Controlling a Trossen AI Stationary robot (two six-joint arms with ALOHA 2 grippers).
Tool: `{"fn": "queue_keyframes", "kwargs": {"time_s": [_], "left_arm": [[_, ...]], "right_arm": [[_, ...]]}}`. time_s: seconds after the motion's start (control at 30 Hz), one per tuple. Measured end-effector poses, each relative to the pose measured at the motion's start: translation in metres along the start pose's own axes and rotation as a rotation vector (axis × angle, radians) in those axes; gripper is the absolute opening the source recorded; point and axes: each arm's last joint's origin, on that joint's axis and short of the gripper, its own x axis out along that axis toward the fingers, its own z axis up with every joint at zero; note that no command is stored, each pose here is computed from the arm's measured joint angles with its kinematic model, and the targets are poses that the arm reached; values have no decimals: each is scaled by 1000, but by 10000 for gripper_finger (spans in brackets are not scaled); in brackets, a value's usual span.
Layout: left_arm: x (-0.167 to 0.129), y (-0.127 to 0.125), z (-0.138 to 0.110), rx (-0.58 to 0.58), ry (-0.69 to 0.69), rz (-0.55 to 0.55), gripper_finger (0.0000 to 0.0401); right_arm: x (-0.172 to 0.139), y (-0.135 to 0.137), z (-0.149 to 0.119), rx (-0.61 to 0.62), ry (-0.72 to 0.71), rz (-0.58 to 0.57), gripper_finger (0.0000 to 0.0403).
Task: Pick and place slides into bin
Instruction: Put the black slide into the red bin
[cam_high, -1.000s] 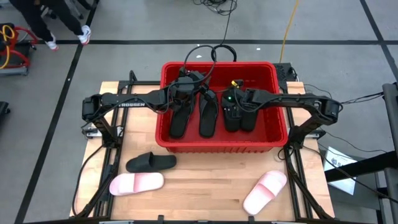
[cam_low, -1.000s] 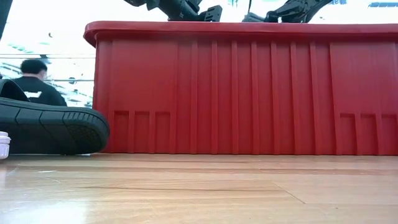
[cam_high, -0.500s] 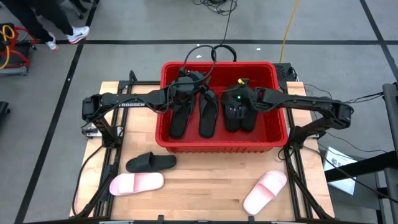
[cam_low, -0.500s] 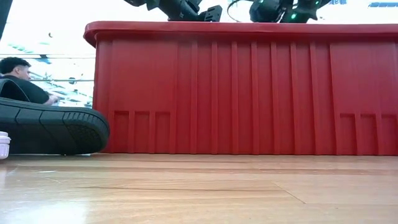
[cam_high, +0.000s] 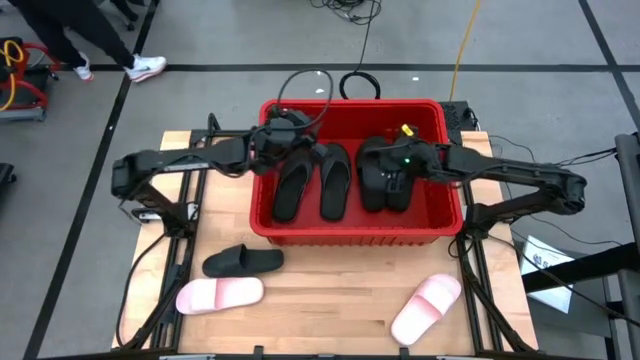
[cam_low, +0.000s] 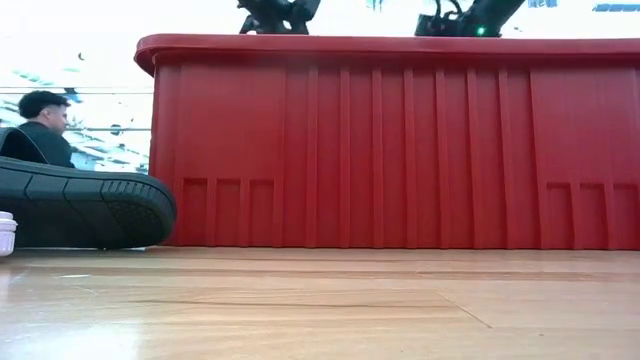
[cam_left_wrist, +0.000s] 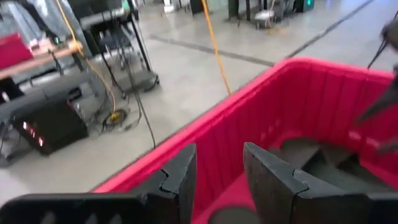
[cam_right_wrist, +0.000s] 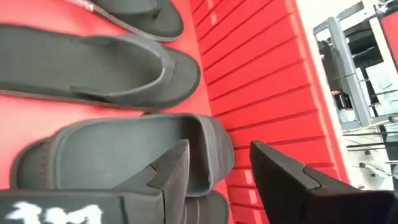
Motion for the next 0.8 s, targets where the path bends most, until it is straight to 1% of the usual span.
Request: {"fn": "queue_keyframes", "kwargs": {"time_s": [0.13,0.27,0.33,0.4,0.47,0.53,0.6,0.8], "left_arm": [[-29,14,0,-48,102,-20,136],[-56,25,-5,-162,234,-91,136],[-69,29,-10,-209,323,-127,136],[-79,30,-15,-251,397,-152,136],[-87,30,-22,-259,476,-148,136],[-96,29,-26,-279,534,-162,136],[-106,30,-31,-305,622,-174,136],[-138,25,-43,-455,845,-178,136]], "right_arm": [[-15,-1,0,31,-55,-6,164],[-33,-1,0,33,-118,-3,159],[-41,-1,-1,37,-153,1,158],[-50,0,-1,56,-185,6,159],[-57,1,-1,62,-215,20,161],[-64,2,-2,69,-254,55,161],[-69,4,-2,70,-290,100,160],[-78,5,-4,61,-352,172,156]]}}
